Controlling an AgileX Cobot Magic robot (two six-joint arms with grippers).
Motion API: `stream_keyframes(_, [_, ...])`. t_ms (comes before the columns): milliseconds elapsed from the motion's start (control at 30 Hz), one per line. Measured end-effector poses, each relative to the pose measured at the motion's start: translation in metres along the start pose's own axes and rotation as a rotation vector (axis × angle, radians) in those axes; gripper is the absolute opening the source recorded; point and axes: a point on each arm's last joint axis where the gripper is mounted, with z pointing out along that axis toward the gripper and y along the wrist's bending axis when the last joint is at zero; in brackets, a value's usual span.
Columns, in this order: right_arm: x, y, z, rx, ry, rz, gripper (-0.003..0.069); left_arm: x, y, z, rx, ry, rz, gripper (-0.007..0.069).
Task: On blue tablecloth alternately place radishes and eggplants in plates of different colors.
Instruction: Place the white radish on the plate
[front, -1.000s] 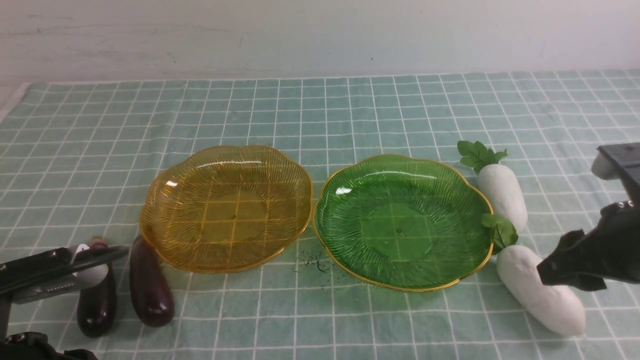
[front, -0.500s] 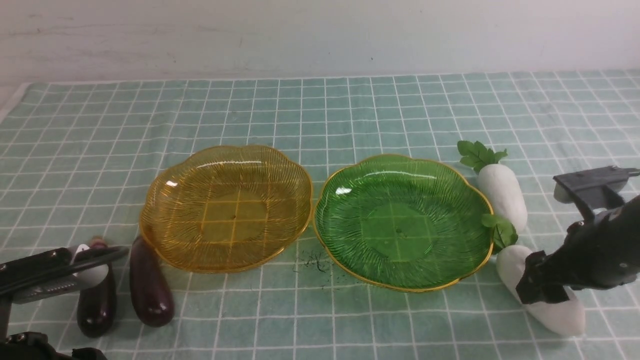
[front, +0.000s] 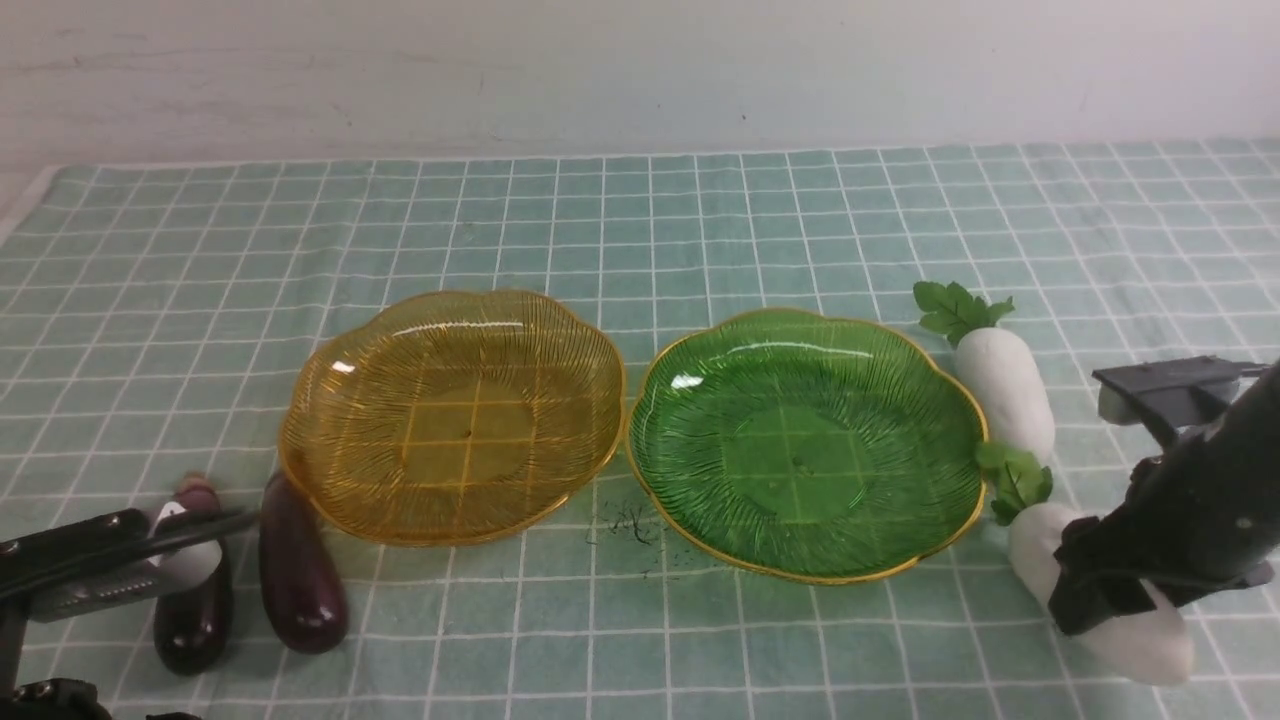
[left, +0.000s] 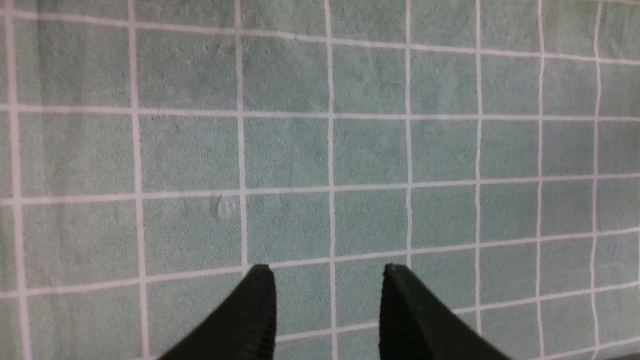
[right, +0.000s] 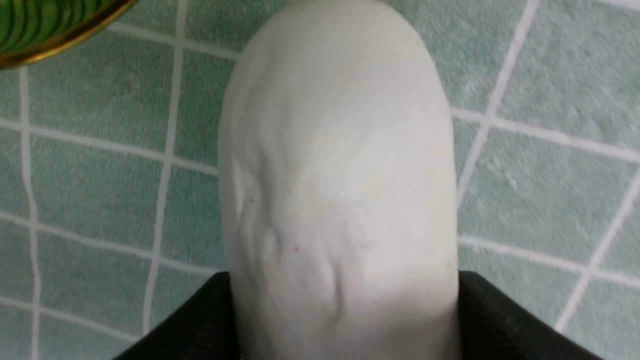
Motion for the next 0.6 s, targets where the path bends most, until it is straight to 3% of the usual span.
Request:
stream_keyframes(200, [-0.006, 0.004, -0.041, 0.015, -0.031, 0.086, 0.0484, 0.000, 0.000, 0.000, 0.000, 0.003, 0.000, 0.0269])
stream_keyframes(400, [-0.032, 0.026, -0.055, -0.174, -0.262, 0.156, 0.0484, 0.000, 0.000, 0.000, 0.000, 0.005, 0.000, 0.0269])
stream_keyframes(600, [-0.056, 0.051, -0.037, -0.197, -0.392, 0.029, 0.0484, 0.000, 0.000, 0.000, 0.000, 0.005, 0.000, 0.0269])
